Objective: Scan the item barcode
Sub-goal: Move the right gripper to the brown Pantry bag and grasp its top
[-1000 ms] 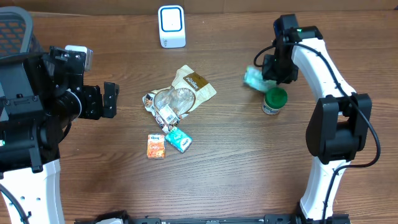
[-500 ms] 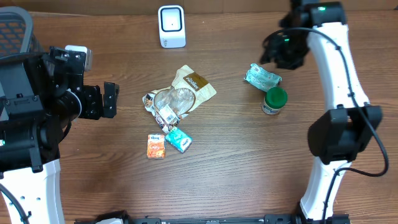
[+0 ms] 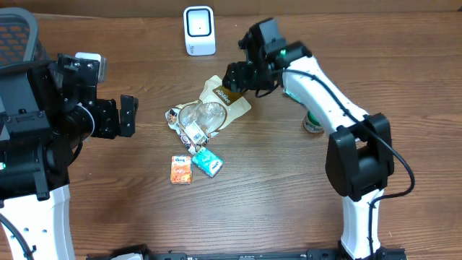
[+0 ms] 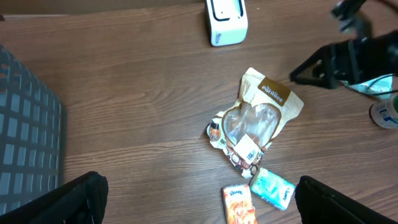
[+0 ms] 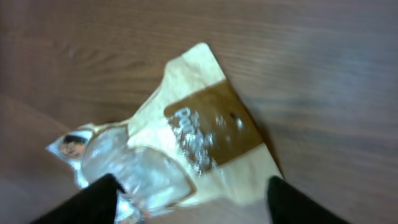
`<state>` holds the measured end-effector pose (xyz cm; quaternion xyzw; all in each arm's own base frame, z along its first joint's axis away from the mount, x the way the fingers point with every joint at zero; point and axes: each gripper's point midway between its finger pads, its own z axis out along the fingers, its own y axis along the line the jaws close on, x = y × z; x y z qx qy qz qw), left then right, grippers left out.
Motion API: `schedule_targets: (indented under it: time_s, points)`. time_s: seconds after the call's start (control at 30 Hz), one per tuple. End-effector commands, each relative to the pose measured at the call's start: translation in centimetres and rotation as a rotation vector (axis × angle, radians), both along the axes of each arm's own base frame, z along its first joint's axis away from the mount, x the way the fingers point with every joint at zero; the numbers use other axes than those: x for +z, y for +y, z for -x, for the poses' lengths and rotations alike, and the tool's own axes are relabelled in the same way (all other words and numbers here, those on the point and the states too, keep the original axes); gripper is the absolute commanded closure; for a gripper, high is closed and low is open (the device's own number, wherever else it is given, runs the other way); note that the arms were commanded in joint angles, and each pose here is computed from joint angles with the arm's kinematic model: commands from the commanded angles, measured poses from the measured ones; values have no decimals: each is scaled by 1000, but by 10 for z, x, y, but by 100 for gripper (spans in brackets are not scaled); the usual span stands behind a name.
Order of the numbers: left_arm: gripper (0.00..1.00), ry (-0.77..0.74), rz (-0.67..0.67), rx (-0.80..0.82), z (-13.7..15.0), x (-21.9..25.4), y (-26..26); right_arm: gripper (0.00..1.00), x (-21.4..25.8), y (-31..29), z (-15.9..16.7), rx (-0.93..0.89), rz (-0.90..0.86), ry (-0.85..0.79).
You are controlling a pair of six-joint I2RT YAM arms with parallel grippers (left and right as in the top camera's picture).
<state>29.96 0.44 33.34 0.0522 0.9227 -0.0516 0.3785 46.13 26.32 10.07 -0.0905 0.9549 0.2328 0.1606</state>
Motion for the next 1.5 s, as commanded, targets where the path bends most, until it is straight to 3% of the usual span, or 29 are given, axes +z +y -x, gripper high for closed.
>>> schedule_targets:
  time_s: [0.0,0.23,0.67,0.93,1.07,1.23,1.47]
  points:
    - [0,-24,-12,-21,-2,7,0,21,-21,-8,-4,22,11,-46]
    - [1,-24,-12,-21,-2,7,0,22,-46,-5,-13,82,9,-90]
    - [0,-23,-13,-21,-2,7,0,30,-108,9,0,118,-53,44]
    - [1,-23,-12,-21,-2,7,0,31,-133,8,45,147,-40,244]
    - [1,-24,-13,-21,-2,7,0,65,-134,6,52,148,-29,277]
    - [0,-24,-13,-21,-2,7,0,94,-127,6,51,146,-61,292]
    - [0,-23,-13,-21,-2,7,0,96,-100,10,42,149,-85,282]
